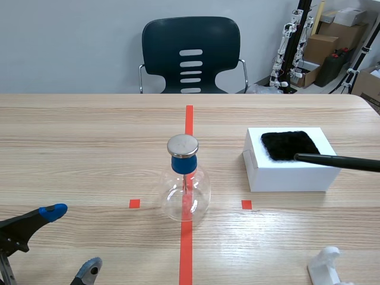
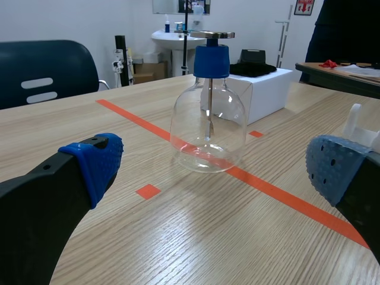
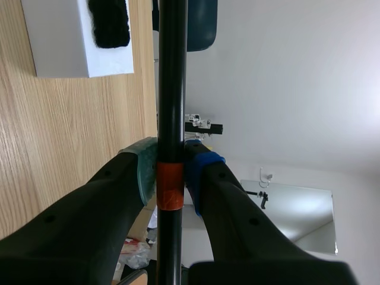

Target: Do the electroscope experiment. move the rod toward and away from the electroscope

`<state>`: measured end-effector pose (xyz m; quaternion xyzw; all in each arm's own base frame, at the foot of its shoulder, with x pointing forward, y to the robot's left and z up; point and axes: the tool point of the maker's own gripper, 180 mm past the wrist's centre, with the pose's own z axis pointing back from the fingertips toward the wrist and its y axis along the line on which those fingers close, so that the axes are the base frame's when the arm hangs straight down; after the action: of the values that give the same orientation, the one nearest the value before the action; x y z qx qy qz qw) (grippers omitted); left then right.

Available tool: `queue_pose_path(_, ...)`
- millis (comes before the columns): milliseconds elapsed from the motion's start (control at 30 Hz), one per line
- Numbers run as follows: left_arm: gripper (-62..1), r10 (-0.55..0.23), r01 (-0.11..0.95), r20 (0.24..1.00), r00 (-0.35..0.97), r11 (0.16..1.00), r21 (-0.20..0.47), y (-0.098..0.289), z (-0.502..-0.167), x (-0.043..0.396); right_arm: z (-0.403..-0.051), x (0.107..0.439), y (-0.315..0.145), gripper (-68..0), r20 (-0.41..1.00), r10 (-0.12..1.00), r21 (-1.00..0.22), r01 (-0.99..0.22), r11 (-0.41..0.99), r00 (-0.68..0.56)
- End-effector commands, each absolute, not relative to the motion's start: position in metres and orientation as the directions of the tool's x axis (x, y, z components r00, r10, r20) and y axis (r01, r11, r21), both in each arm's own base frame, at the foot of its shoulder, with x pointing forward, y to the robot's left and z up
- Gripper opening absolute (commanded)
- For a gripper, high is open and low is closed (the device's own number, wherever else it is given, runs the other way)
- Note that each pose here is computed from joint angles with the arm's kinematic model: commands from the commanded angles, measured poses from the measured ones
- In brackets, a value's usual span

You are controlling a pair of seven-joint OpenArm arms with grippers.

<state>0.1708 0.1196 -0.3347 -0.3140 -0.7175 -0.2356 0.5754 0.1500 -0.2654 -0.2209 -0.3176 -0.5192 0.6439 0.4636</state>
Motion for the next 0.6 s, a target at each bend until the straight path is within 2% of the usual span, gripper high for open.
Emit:
queue_pose_path(0,1.4,0.202,0.721,0.965,-0.165,0.693,-0.022,0.119,-0.328,0.173,-0.211,0.156,-0.267,-66.2,0.043,0.924,-0.972,-0.231,-0.05,-0.381)
queue_pose_path(300,1.4,0.202,0.721,0.965,-0.165,0.693,-0.022,0.119,-0.328,0.173,-0.207,0.162,-0.275,-66.2,0.025,0.938,-0.974,-0.221,-0.055,-0.345)
queue_pose_path(567,1.4,0.202,0.721,0.965,-0.165,0.693,-0.022,0.119,-0.328,0.173,-0.174,0.203,-0.27,-66.2,-0.069,0.946,-0.986,-0.123,-0.113,-0.318)
